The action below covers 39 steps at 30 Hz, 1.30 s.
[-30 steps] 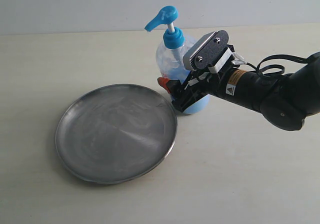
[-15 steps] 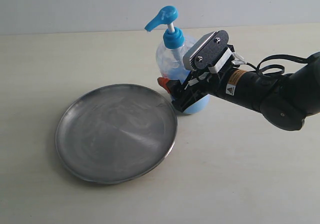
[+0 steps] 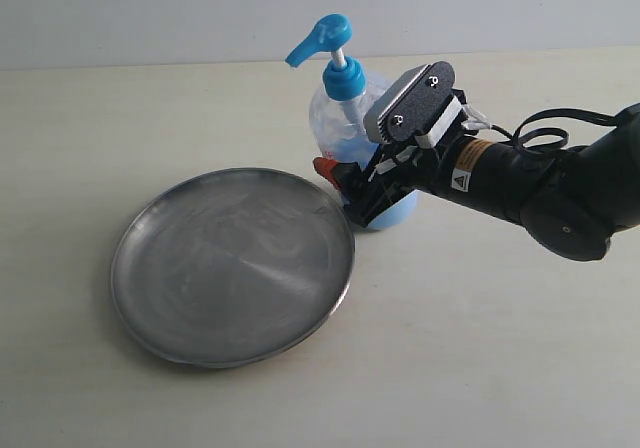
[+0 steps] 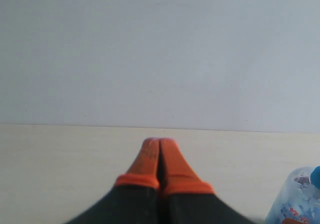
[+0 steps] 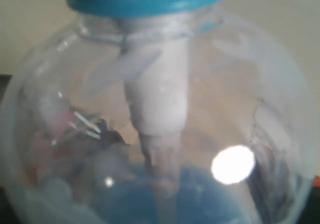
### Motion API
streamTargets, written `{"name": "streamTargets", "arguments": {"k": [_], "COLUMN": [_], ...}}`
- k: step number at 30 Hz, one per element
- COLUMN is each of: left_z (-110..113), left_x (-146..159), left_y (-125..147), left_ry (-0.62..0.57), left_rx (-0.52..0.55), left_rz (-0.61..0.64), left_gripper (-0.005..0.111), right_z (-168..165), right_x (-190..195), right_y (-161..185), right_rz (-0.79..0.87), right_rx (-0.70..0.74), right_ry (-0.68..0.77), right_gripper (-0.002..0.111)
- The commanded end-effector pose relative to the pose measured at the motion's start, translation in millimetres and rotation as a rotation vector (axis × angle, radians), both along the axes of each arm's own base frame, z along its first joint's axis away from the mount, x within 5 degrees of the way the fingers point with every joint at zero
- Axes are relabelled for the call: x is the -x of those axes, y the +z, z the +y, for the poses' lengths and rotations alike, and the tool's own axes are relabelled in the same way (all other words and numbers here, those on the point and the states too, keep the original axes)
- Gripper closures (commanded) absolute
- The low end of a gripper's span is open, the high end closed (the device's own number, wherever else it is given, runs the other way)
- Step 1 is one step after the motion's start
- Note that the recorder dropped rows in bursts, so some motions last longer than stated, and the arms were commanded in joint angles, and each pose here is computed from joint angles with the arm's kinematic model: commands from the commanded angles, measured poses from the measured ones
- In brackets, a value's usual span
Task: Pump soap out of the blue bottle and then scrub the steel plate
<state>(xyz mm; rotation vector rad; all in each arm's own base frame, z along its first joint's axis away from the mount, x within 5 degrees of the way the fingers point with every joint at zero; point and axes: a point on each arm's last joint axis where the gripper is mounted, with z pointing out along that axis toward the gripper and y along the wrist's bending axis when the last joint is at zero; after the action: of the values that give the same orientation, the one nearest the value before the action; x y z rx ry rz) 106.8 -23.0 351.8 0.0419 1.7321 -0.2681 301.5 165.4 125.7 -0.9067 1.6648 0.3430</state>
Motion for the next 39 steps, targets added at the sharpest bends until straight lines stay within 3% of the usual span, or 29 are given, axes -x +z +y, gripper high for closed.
{"name": "streamTargets", "arguments": {"k": [1,21,26,34,39], "left_z": [0.1,-2.4,-5.9,-12.0,-19.9], "left_x": [-0.2,-10.1,-26.3,-55.9,-75.8], "left_y": [3.6,-1.1,-15.1,-52.2,-64.1], "left_ry": [0.0,-0.001,-0.013,-0.042,-0.072], "left_rx": [0.002,-0.012,-0.111,-0.257,-0.295], "left_rz": [-0.017,0.021,0.126,0.409,0.54], "left_gripper": [0.107,0.107,0.107,0.107,0.107], "right_z": [0.8,1.0,1.0,0.9,0.9], "right_x": [-0.2,-0.2,-0.2,-0.2,-0.2], "right_y": [9.0,9.6,9.6,9.1,9.1], "right_rz": [-0.049,-0.054,-0.054,-0.05,-0.05], "right_rx": [-0.03,-0.035,-0.035,-0.031,-0.031], "right_ry": [0.012,0.013,0.013,0.012,0.012], "right_gripper": [0.108,0.108,0.108,0.108,0.108]}}
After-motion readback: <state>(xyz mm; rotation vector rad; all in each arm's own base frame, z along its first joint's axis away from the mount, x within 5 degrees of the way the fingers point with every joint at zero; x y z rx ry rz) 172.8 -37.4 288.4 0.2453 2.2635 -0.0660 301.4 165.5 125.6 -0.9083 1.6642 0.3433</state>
